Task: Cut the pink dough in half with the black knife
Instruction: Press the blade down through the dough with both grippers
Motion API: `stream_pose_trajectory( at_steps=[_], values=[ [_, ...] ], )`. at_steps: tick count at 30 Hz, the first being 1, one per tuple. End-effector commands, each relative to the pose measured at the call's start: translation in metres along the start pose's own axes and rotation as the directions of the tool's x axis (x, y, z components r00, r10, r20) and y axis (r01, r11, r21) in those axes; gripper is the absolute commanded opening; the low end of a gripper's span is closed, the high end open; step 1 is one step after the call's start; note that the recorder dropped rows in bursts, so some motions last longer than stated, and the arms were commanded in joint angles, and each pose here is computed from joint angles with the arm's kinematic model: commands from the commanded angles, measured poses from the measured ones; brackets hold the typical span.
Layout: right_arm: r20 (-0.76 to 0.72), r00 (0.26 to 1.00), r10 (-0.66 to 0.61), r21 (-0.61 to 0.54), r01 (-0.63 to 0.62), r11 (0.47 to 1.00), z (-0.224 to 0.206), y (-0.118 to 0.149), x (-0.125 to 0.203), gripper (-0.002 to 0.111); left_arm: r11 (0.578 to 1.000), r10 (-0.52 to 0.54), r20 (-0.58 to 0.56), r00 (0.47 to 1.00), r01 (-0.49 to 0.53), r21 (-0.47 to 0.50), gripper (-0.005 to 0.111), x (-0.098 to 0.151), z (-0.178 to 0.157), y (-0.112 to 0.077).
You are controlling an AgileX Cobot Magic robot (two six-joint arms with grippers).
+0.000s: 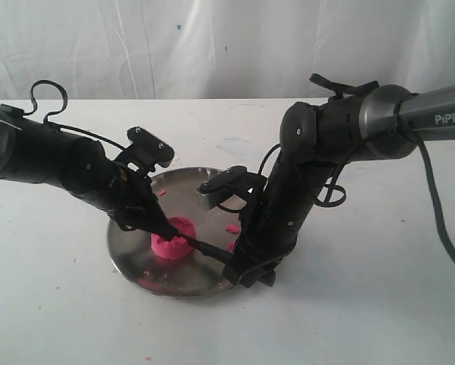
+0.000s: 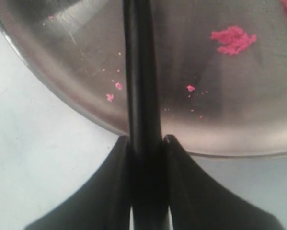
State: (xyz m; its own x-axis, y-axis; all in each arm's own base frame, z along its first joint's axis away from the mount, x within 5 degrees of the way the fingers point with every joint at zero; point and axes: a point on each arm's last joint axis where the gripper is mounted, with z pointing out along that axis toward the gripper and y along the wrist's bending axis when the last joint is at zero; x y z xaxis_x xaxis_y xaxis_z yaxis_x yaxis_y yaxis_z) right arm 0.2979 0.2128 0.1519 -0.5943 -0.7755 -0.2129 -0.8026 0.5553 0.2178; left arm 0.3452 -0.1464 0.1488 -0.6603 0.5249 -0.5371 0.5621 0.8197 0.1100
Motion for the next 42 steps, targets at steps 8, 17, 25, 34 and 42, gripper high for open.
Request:
stream_pose_trajectory(
  at_steps=[8,17,25,34,42],
  values=[
    [0.079,0.997,-0.006,0.051,0.002,0.999,-0.006,-0.005,-0.014,0.0,1.0,-0.011,-0.073,0.997,0.013,0.026,0.0,0.009,0.002,-0.003],
    [0.14,0.984,-0.108,0.129,0.09,0.987,-0.009,-0.011,-0.023,0.0,1.0,-0.011,-0.072,0.997,0.013,0.025,0.0,0.009,0.002,-0.003],
    [0.073,0.978,-0.196,0.139,0.185,0.973,0.001,-0.016,-0.019,0.0,1.0,-0.011,-0.072,0.997,0.013,0.025,0.0,0.009,0.002,-0.003],
    [0.062,0.979,-0.193,0.131,0.183,0.974,0.005,-0.016,-0.018,0.0,1.0,-0.011,-0.054,0.998,0.012,0.022,0.0,0.004,-0.003,-0.002],
    [0.062,0.98,-0.191,0.128,0.182,0.975,0.005,-0.016,-0.018,0.0,1.0,-0.007,-0.003,1.0,0.007,0.015,0.0,-0.012,-0.034,0.0]
  ],
)
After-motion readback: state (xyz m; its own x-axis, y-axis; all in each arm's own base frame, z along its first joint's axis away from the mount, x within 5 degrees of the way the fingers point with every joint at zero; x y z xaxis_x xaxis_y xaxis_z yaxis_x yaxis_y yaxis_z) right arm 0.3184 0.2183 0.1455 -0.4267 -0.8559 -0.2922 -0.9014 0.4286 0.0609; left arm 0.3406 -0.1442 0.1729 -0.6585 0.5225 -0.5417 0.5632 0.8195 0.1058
